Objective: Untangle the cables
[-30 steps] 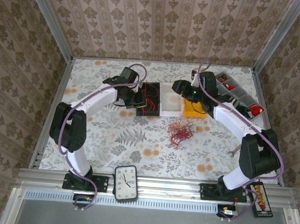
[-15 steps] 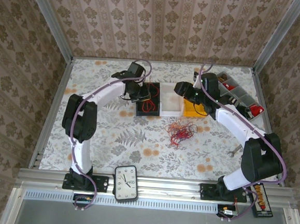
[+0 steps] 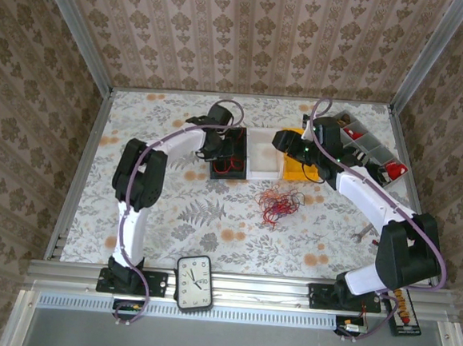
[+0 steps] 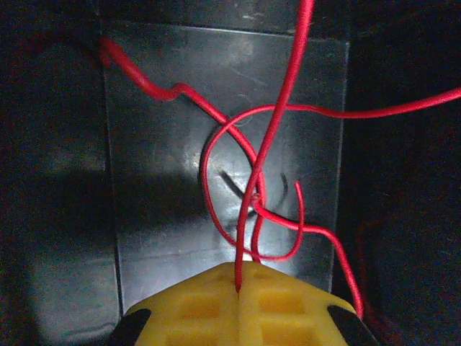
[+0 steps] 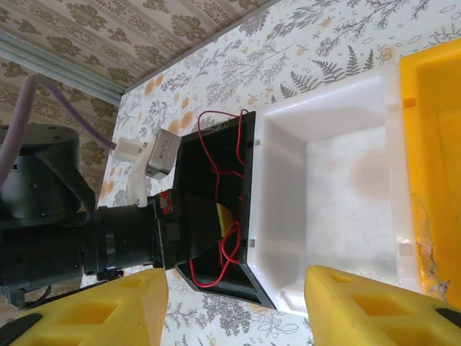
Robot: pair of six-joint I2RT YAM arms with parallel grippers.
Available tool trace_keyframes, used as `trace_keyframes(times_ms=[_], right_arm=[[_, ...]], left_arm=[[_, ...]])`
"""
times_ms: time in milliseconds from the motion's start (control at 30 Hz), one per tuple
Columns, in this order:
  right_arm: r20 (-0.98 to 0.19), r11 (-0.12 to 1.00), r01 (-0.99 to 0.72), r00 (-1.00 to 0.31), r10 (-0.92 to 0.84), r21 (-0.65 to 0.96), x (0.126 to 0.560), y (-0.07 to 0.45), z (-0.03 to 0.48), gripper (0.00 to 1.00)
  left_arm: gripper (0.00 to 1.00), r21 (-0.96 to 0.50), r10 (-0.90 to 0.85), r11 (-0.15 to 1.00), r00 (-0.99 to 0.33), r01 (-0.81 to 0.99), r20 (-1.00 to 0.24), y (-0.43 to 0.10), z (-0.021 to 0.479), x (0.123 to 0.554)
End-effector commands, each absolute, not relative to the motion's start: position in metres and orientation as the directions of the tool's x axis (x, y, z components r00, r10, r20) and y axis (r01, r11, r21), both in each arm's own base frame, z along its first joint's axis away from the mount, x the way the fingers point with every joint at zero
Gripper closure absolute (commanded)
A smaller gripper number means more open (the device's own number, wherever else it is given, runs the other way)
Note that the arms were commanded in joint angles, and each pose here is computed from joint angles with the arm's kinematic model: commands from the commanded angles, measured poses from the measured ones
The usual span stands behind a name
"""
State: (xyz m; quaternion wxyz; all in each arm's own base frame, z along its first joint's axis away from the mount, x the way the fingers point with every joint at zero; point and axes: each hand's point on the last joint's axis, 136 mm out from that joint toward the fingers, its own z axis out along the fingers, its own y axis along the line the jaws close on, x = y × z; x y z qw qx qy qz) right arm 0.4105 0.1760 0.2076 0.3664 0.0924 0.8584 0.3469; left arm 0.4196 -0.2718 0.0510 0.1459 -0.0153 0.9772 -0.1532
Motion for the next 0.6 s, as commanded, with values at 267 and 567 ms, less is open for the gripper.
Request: trace_keyframes(times_ms=[267,567], right_arm=[[-0.589,0.760,-0.093,-0.694,0.414,0.643,0.406,0.167,0.214,0.45],[-0.587,0.746,-0.108,-0.694,0.417,0.657,0.407,0.170,0.218,0.45]], left_arm=[[0.89,-0.220,-0.014,0.974,-0.949,0.058,-0.316,-0.275,0.049,0.432],[0.61,-0.254,-0.010,0.962,-0.912,0.104,-0.410,-0.284,0.107,0.442]])
